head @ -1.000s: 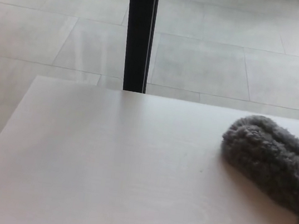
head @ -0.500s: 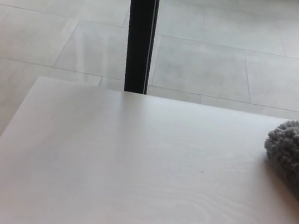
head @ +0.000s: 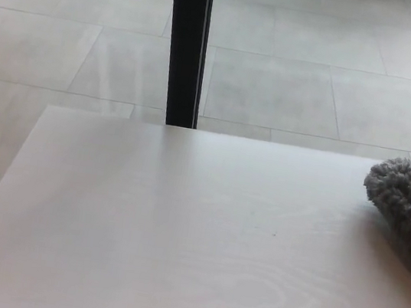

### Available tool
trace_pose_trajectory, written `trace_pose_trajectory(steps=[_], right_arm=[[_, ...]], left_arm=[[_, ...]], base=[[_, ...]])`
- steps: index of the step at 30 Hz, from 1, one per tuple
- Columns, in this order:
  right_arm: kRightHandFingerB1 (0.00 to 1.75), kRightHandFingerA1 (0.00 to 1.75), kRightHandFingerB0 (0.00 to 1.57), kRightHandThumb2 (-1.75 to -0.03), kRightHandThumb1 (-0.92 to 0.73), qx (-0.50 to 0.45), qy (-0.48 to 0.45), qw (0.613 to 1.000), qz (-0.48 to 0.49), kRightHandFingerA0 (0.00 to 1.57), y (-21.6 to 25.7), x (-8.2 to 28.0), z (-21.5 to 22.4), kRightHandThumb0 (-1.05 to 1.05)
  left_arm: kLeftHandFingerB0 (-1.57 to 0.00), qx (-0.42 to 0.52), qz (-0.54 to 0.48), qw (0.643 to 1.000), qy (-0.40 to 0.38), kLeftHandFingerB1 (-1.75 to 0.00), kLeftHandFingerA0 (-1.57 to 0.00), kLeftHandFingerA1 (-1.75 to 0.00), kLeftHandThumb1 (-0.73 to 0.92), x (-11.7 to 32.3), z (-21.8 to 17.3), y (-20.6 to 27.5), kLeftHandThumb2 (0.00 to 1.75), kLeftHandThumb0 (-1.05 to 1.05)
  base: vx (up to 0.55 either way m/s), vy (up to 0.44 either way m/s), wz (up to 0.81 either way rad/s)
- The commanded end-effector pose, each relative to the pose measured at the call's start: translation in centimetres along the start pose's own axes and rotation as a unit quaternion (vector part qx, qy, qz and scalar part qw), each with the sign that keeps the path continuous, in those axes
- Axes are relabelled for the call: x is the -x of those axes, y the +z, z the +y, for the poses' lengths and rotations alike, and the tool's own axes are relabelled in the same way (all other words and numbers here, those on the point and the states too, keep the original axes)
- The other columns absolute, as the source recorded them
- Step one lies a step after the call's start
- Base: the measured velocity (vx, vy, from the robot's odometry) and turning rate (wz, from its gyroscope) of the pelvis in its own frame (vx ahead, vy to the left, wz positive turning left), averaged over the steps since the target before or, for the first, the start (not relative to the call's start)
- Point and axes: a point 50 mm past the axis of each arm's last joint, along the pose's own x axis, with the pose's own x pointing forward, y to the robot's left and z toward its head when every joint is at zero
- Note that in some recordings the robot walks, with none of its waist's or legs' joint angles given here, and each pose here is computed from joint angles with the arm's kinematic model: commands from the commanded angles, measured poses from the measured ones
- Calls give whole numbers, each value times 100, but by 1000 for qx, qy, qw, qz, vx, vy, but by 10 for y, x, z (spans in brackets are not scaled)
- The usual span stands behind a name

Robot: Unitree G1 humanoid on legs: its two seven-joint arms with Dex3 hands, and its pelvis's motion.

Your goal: The robot uses its right hand to pick up the duster kept in the middle of the desk and use it to wipe the desk by swiping its surface twice

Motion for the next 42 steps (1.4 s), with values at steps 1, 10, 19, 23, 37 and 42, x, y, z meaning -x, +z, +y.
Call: trace_pose_trajectory(steps=[1,10,19,23,37,42], right_arm=[[0,0,0,-62,-71,-99,92,991,-1,0,-6,-6,-6,-104],[0,0,0,-61,-67,-173,62,983,-23,0,-37,-17,-52,-105],[11,19,0,-101,-61,-280,18,958,-57,0,-78,3,-95,-105],[24,37,0,-102,-59,-349,-31,933,-75,0,-112,25,-126,-105],[63,158,7,-102,-50,-562,-221,759,245,149,-278,103,-52,-81],[87,166,0,-62,-73,-650,-256,647,307,111,-296,125,-5,-78]], left_arm=[[-61,-19,-9,1000,4,-47,-70,-59,66,2,4,0,59,-44],[-60,-23,-10,1000,4,-48,-71,-61,67,2,4,1,59,-45],[-62,1,3,1000,7,-49,-70,-59,66,4,8,-8,58,-43],[-64,-15,6,1000,11,-51,-69,-61,66,5,8,-9,59,-41],[-61,-34,24,999,18,-46,-70,-55,67,8,10,-19,60,-42],[-60,-32,22,999,10,-47,-68,-56,67,7,8,-19,60,-43]], base=[[0,0,0],[0,0,0],[0,0,0],[0,0,0],[0,0,0],[0,0,0]])
